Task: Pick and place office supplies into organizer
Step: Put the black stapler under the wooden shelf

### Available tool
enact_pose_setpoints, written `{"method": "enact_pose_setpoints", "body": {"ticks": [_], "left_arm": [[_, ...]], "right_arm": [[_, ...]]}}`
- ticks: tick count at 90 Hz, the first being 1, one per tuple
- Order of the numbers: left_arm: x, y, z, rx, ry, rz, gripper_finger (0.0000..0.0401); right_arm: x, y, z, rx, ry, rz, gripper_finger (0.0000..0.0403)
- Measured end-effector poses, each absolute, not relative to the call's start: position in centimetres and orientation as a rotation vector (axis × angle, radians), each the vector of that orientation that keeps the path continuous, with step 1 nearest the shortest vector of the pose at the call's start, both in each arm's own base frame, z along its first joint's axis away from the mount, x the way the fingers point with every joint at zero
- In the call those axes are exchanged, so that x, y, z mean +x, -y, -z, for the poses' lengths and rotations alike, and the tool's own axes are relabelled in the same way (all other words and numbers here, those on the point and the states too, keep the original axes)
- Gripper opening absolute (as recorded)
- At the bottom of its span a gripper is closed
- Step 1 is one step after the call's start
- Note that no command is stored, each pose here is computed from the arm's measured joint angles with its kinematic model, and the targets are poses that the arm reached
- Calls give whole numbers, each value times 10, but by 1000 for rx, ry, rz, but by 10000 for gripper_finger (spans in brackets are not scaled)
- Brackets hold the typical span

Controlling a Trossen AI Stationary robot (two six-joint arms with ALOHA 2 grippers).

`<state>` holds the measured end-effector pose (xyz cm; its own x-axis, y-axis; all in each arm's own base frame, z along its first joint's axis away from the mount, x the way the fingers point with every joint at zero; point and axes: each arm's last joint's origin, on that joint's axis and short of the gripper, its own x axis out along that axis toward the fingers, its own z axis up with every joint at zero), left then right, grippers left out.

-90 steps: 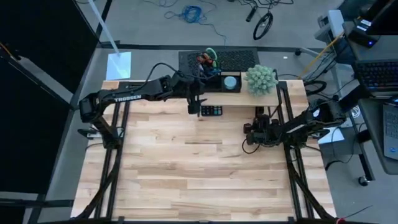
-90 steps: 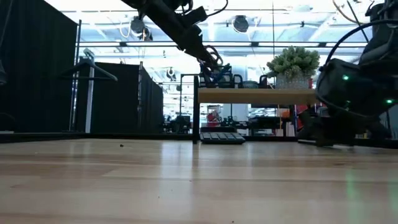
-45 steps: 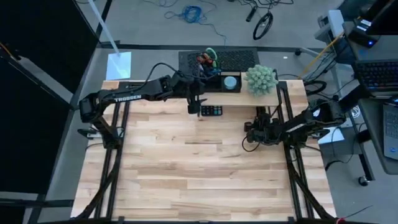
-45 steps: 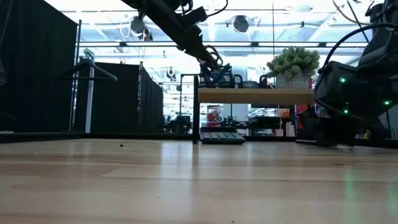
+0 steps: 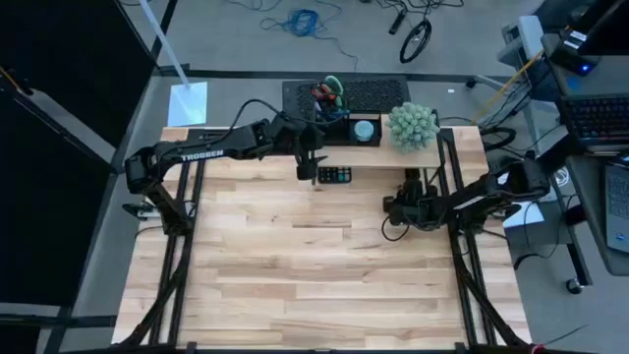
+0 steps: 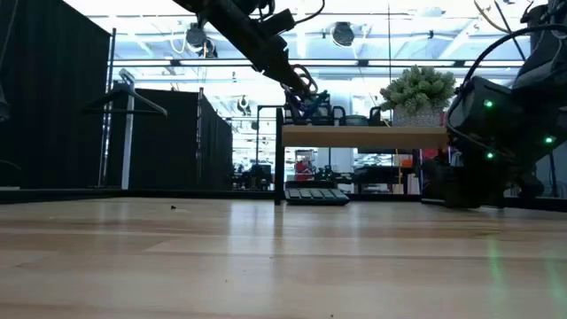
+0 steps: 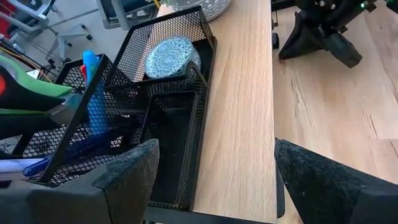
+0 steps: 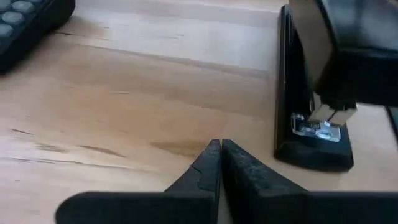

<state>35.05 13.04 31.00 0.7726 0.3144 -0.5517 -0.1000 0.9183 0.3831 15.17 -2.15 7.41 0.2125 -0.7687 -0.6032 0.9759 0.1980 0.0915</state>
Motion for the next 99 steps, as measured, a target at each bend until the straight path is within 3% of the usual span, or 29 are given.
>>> {"method": "enact_pose_setpoints", "body": {"ticks": [25,37,77,99], "left_arm": [[350,-130,-310,346,-652,-229,309],[350,-130,-310,346,-652,-229,309],[351,-131,-310,347,-647,-231,309],[350,-130,-310,346,-654,-229,309]], "right_arm": [[137,9,-86,545,-580,1219,0],[124,8,-87,566,-604,1294,0],[129,22,-86,526,-477,1394,0],[135,33,-79,472,-507,1420,0]]}}
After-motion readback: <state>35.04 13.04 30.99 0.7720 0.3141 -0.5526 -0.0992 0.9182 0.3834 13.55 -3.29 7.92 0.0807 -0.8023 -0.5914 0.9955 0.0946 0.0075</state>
